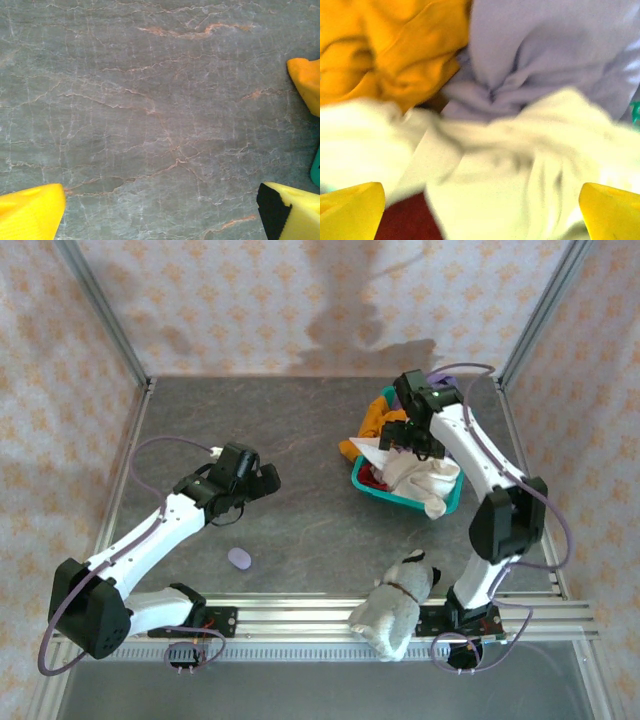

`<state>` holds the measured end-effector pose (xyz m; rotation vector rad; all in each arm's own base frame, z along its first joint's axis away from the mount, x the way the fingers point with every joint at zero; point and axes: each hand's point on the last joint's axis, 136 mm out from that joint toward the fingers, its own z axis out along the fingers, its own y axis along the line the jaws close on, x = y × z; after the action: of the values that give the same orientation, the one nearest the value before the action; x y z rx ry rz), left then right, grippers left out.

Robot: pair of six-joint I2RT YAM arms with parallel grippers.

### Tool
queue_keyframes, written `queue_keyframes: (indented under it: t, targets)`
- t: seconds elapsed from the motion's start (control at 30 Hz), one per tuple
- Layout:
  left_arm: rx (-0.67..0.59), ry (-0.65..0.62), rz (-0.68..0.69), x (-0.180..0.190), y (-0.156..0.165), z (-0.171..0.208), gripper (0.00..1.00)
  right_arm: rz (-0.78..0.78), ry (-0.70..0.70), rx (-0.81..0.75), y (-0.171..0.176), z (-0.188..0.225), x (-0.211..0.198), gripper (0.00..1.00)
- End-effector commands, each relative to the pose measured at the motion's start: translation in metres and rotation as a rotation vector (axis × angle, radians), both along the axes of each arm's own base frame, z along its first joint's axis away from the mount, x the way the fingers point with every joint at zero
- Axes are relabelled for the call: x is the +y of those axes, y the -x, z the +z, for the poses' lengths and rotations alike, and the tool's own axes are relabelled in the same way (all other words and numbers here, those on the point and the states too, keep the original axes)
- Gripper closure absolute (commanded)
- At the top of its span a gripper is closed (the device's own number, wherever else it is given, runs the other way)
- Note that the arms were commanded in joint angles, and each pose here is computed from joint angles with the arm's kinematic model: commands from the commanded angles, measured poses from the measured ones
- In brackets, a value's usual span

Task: Fold and stack the t-shirts

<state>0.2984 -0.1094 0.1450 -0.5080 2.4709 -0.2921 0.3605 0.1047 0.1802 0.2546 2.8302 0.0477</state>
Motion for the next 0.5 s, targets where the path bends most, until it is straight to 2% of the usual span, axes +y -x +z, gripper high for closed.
queue_keyframes:
  t: [0.0, 0.13, 0.2, 0.47]
  targets:
    - [0.009, -0.016, -0.019, 0.001, 0.006, 0.007, 0.01, -0.057, -0.110, 0.032, 0.022, -0.006, 0.010, 0.01]
    - [0.018, 0.009, -0.027, -0.004, 0.005, 0.005, 0.01, -0.087, -0.182, 0.099, 0.034, -0.041, 0.021, 0.01]
    - [0.027, 0.013, -0.031, -0.005, 0.006, 0.004, 0.01, -0.112, -0.174, 0.147, 0.035, -0.061, 0.017, 0.01]
    - [0.029, -0.004, -0.044, -0.005, 0.008, 0.012, 0.01, -0.313, -0.082, 0.231, 0.018, -0.109, -0.059, 0.01]
